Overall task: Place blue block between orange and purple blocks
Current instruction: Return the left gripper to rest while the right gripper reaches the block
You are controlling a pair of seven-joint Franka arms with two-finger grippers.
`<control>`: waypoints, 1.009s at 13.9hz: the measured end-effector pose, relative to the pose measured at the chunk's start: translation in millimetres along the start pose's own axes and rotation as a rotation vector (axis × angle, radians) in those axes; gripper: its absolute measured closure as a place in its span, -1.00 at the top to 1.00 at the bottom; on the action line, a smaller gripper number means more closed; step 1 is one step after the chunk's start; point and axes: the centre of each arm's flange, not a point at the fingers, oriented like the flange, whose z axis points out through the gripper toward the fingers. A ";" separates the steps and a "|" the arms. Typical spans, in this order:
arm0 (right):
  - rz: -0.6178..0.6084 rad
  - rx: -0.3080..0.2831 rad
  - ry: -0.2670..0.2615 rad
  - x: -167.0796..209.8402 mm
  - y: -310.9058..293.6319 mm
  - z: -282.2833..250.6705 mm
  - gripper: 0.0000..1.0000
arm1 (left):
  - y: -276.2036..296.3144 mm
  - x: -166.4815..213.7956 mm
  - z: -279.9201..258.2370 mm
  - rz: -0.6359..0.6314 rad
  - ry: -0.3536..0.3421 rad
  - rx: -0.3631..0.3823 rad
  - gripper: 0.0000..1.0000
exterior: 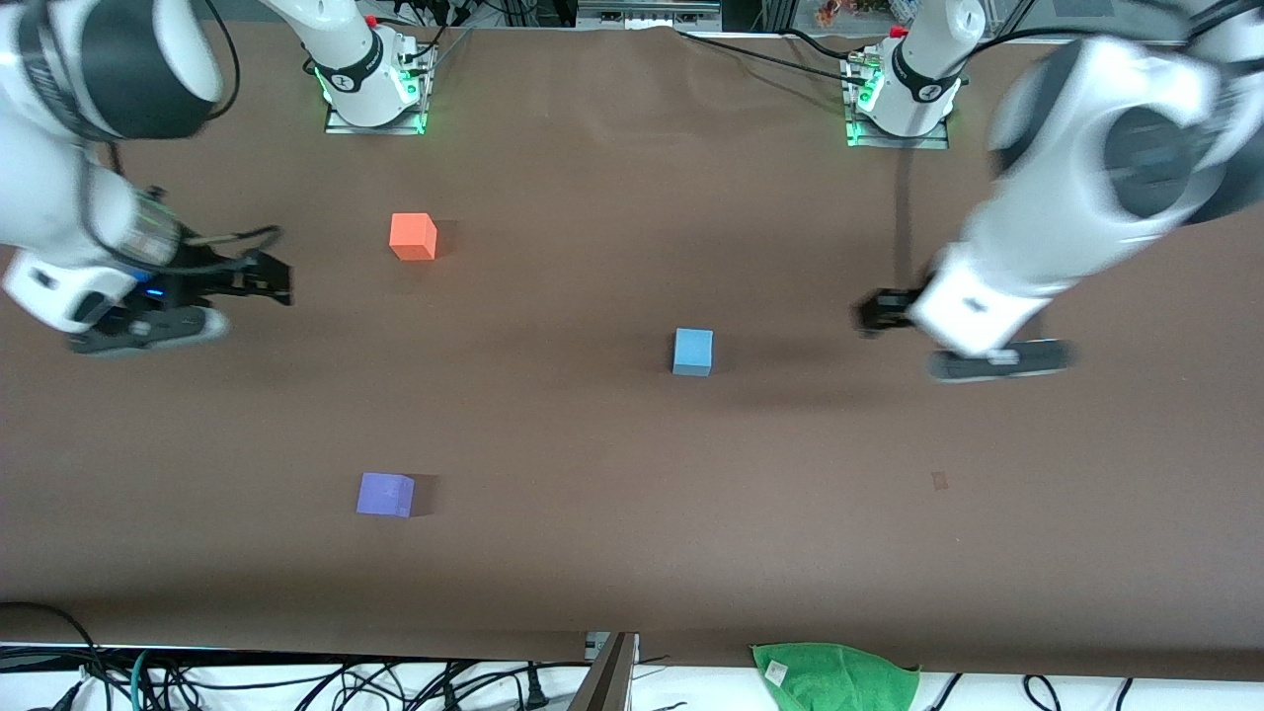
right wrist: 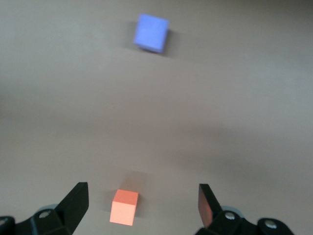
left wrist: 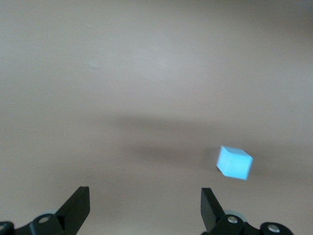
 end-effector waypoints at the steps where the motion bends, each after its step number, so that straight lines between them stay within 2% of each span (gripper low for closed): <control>1: -0.031 -0.002 -0.007 4.2 -21.6 7.5 0.99 | -37.1 4.7 -15.1 -0.005 0.002 0.002 1.00; 3: -0.068 -0.004 -0.016 10.3 -45.8 20.0 0.99 | -74.7 1.5 -31.6 0.039 0.004 0.011 1.00; 5: -0.084 0.003 -0.017 20.7 -55.7 37.7 0.99 | -89.2 -9.2 -29.6 0.040 0.013 0.009 1.00; 7: -0.108 0.014 -0.037 31.8 -73.6 65.9 0.99 | -94.4 -23.4 -17.2 0.031 0.089 -0.009 1.00; 9: -0.122 0.055 -0.034 39.0 -107.3 81.5 0.99 | -106.4 -44.9 -7.3 0.071 0.109 0.002 1.00; 11: -0.042 0.117 -0.028 44.4 -147.7 83.4 0.99 | -119.9 -56.1 -10.1 0.168 0.082 0.025 1.00; 14: 0.100 0.140 -0.017 49.5 -225.0 95.1 0.99 | -141.5 -52.0 -9.5 0.185 0.070 0.027 1.00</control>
